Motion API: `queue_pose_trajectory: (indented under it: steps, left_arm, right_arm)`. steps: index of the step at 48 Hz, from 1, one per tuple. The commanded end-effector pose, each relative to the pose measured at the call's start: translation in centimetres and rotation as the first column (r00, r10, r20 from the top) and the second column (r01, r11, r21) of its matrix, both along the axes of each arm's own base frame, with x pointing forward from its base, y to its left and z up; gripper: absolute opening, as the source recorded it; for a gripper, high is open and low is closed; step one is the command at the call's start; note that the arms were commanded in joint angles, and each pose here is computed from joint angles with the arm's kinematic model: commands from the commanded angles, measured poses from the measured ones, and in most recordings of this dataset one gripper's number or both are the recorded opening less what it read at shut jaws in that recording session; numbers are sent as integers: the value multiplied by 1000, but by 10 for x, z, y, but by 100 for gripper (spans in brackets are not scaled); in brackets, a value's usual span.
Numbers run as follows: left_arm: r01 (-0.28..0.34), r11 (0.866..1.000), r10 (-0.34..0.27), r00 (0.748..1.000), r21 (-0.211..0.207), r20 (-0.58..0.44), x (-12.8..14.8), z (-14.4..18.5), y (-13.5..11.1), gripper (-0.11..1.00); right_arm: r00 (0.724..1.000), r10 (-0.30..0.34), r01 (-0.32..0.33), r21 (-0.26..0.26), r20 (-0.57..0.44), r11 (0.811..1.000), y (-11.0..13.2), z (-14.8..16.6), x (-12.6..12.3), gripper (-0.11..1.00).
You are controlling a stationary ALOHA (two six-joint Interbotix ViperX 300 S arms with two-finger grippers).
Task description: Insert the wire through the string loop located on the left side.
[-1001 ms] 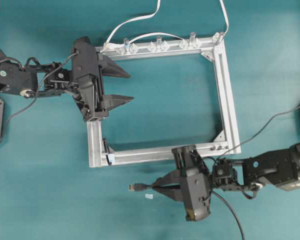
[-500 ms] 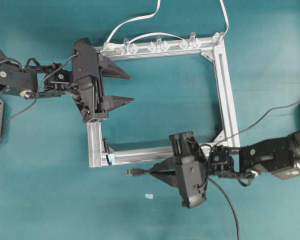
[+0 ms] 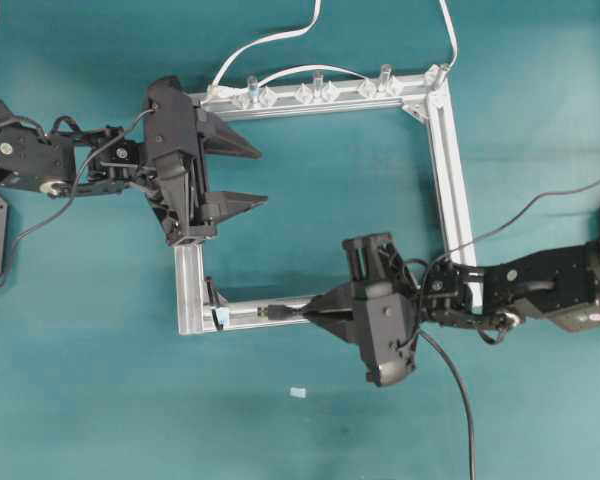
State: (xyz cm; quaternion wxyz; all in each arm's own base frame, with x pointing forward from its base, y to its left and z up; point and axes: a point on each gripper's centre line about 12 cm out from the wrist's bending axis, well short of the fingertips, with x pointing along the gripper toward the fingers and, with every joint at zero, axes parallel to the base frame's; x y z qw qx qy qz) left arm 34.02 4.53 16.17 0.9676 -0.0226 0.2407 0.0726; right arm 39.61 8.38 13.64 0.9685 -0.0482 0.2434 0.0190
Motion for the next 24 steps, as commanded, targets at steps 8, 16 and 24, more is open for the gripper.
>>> queue_pose_trajectory:
  steps: [8, 16, 24]
  left_arm:
    - [7, 1000, -7, 999, 9, 41, 4, 13, -1, 77]
    - [9, 1000, -9, 999, 9, 41, 4, 13, -2, 77]
    - [9, 1000, -9, 999, 9, 41, 4, 13, -2, 77]
  right_arm:
    - [999, 13, -12, -10, 47, 1000, -3, 17, 2, 7]
    - [999, 11, -11, -18, 47, 1000, -6, 17, 3, 7]
    - [999, 14, -13, -28, 43, 1000, -8, 15, 2, 7]
